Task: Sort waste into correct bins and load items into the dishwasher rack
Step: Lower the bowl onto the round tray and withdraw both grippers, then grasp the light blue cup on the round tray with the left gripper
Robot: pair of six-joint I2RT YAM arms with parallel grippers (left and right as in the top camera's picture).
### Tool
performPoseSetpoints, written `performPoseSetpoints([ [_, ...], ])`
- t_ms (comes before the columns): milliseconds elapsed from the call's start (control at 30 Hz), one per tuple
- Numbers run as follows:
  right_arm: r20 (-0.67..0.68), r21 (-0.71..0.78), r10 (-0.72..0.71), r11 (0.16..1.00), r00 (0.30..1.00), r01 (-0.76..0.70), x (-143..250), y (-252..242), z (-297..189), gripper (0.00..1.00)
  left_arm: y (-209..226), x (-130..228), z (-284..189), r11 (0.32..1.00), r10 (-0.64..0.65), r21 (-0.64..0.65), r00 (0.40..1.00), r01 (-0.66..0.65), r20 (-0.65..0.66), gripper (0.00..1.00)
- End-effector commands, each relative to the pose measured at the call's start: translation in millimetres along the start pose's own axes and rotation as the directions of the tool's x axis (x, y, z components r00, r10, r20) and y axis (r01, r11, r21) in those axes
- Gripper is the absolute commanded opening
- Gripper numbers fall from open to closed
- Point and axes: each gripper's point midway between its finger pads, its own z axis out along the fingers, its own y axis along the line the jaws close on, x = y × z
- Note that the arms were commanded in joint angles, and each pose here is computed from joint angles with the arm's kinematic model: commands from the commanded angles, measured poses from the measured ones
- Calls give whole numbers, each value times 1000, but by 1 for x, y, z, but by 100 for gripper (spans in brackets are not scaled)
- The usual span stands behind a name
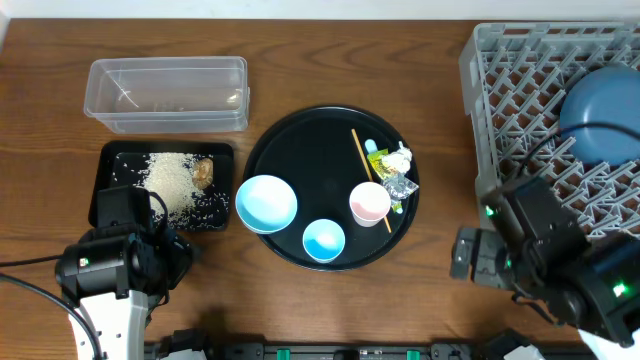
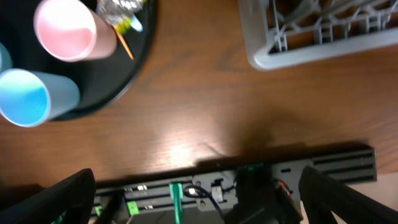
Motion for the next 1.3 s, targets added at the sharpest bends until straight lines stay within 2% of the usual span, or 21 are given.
performPoseSetpoints([
  [0, -39, 14, 28, 1000, 999, -28, 8, -3, 10, 99, 0, -4, -4, 1000, -7, 0, 1000, 7, 18, 98],
  [167, -98, -40, 26, 999, 995, -30, 17, 8, 12, 99, -3, -7, -4, 1000, -11, 16, 999, 10, 32, 98],
  [300, -89, -50, 26, 998, 996, -31, 15, 10, 12, 99, -29, -23, -7, 992, -26, 129, 996, 15, 84, 98],
  [367, -82, -56, 27, 998, 996, -32, 13, 12, 12, 99, -33, -13, -7, 987, -18, 159, 999, 13, 30, 98],
  [400, -77, -60, 28, 998, 997, -33, 12, 13, 12, 99, -40, 0, -8, 979, -6, 203, 999, 13, -38, 98],
  [433, -72, -65, 29, 997, 997, -34, 10, 14, 12, 99, -52, 15, -12, 962, 17, 274, 993, 17, -121, 98],
  [500, -60, -76, 30, 996, 998, -35, 7, 17, 12, 99, -82, 37, -28, 885, 174, 462, 964, -65, -199, 100],
  [533, -53, -83, 31, 996, 998, -36, 5, 18, 12, 99, -103, 49, -43, 787, 315, 598, 933, -154, -175, 96],
  [600, -44, -92, 33, 995, 999, -36, 3, 20, 12, 99, -117, 61, -56, 687, 432, 690, 892, -229, -134, 93],
  [767, -23, -111, 36, 993, 999, -38, -3, 26, 14, 99, -112, 77, -46, 703, 517, 614, 851, -360, -93, 93],
  [967, -15, -126, 38, 991, 999, -40, -7, 34, 33, 99, -122, 112, -43, 648, 645, 568, 763, -507, -55, 93],
  [1067, -50, -128, 33, 991, 998, -39, -1, 38, 51, 99, -122, 117, -29, 712, 618, 453, 785, -536, -43, 93],
  [1267, -148, -73, 23, 997, 989, -34, 15, 37, 89, 99, -141, 140, -3, 724, 650, 330, 759, -606, -30, 92],
])
